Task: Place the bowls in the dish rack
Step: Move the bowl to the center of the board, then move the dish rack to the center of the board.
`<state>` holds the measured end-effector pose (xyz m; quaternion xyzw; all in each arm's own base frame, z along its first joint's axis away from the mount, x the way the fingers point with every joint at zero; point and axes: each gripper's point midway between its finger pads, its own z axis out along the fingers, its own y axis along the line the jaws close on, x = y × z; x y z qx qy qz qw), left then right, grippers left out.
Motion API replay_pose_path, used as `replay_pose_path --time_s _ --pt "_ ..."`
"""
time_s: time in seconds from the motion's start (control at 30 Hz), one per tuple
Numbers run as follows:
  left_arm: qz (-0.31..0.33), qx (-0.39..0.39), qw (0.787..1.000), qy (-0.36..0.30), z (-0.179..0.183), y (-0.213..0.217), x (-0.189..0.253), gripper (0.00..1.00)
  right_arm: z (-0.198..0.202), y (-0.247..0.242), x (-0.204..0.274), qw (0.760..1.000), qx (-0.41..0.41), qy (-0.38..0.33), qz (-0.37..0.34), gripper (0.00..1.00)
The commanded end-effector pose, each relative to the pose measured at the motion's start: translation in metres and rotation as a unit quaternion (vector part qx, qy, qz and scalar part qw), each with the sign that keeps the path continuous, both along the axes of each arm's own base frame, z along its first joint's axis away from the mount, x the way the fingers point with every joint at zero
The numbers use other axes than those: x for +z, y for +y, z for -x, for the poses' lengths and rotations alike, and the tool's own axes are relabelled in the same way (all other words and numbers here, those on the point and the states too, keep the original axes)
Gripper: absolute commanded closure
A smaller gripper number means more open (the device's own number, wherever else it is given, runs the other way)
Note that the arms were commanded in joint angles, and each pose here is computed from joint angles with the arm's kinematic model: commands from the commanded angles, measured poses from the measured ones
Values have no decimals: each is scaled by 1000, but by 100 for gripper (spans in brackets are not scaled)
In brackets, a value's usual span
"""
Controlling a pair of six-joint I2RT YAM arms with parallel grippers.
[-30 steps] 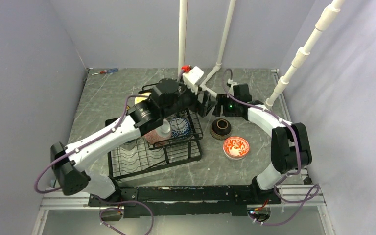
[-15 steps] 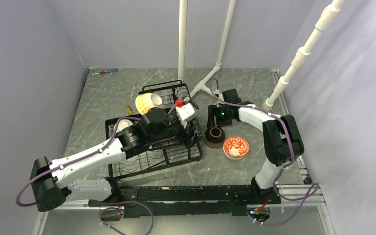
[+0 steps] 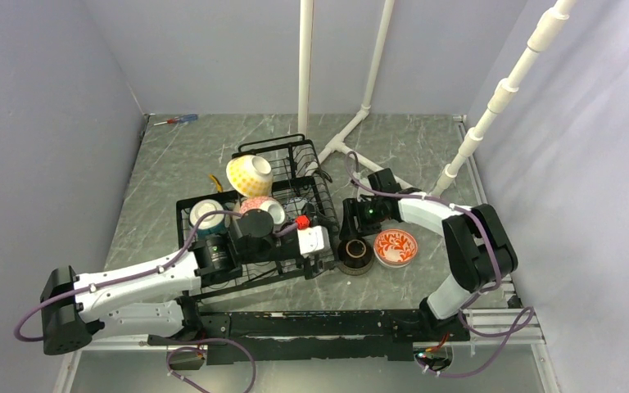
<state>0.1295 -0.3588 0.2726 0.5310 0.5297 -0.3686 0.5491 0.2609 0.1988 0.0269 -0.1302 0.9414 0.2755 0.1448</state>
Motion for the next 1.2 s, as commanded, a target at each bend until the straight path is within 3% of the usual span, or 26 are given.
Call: replay_pose_path --time_s 0.0,0.2,0.37,0.63,1.0,1.17 --pt "26 -62 993 -96 24 -12 21 11 25 2 5 999 1 29 -22 38" --pt "-12 -102 980 -172 56 -32 -1 11 31 0 13 999 1 19 -28 38" --pt "-54 -86 973 -208 68 -41 -11 10 31 1 16 999 2 13 -32 38" --pt "-57 25 977 -205 35 -27 10 11 28 1 19 999 2 1 -35 38" --pt "37 -47 950 -306 73 -34 71 6 29 3 18 999 6 -1 -45 37" --pt "6 -105 946 -306 96 -47 55 13 30 3 16 999 6 1 -44 37"
